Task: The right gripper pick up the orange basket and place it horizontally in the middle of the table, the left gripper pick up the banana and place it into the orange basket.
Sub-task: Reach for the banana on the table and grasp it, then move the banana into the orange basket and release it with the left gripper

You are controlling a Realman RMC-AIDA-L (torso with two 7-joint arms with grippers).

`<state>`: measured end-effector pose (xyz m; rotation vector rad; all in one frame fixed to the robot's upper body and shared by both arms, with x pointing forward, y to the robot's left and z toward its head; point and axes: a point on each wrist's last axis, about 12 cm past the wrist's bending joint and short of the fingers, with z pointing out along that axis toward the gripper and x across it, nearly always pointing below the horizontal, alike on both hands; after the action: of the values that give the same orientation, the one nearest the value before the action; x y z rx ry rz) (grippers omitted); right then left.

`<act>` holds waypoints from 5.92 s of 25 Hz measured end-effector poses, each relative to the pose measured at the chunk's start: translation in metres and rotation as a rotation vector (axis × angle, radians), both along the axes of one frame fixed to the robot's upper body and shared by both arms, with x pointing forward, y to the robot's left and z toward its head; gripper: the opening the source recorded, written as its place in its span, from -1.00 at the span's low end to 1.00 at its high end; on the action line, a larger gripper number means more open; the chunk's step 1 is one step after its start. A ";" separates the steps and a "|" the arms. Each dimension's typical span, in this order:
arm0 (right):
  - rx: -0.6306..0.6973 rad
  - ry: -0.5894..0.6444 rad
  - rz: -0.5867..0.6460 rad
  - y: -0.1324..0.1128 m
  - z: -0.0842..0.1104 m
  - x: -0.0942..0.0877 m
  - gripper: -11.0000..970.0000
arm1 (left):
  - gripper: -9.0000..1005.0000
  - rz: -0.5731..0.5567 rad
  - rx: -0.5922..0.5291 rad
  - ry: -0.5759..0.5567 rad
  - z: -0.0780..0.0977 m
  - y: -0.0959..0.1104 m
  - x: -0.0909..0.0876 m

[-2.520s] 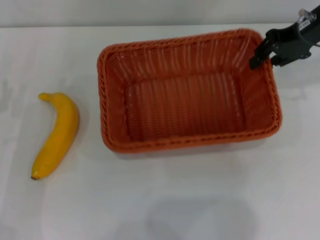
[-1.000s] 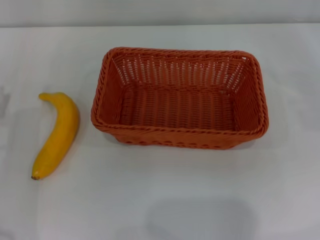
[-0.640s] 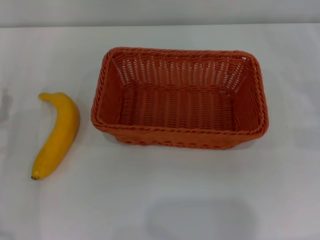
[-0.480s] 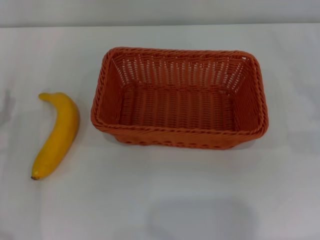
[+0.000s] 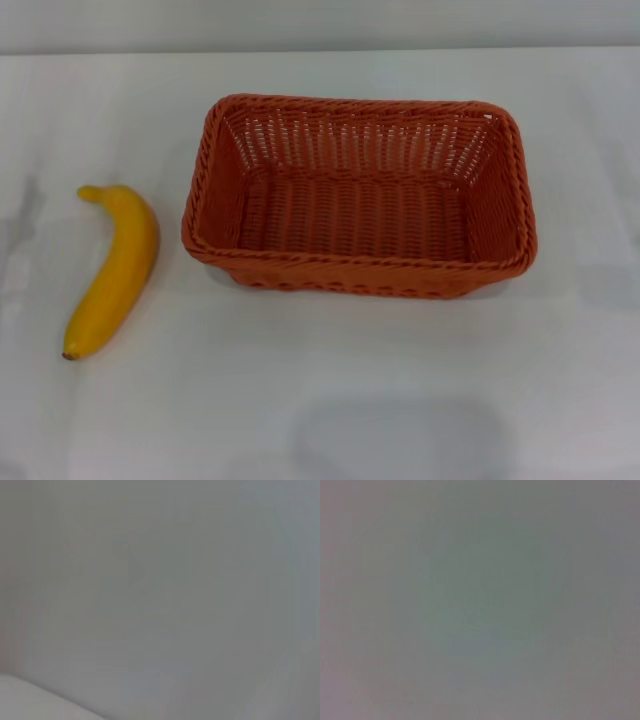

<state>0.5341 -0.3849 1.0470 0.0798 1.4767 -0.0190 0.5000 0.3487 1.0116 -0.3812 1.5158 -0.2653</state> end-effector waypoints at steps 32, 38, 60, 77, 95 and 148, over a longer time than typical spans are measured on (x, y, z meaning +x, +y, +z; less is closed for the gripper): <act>-0.005 0.012 -0.051 -0.010 0.003 0.005 0.80 | 0.77 -0.637 -0.156 1.176 0.174 0.044 0.088; -0.006 0.012 -0.058 -0.013 0.003 0.002 0.80 | 0.76 -0.653 -0.172 1.215 0.172 0.028 0.099; -0.003 -0.002 -0.064 -0.013 0.006 0.005 0.80 | 0.69 -0.686 -0.106 1.357 0.135 -0.030 0.127; 0.003 -0.022 -0.070 -0.014 0.008 0.004 0.80 | 0.63 -0.655 0.023 1.450 0.123 -0.052 0.131; 0.012 -0.034 -0.093 -0.018 0.008 0.001 0.80 | 0.17 -0.652 0.075 1.427 0.124 -0.055 0.137; 0.038 -0.052 -0.177 -0.033 0.007 -0.011 0.80 | 0.01 -1.627 1.247 0.767 0.233 -0.281 0.158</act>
<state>0.5228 -0.4181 1.0542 0.2403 1.4141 -0.1313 0.6579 0.0675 1.2450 2.0173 2.0605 -0.3513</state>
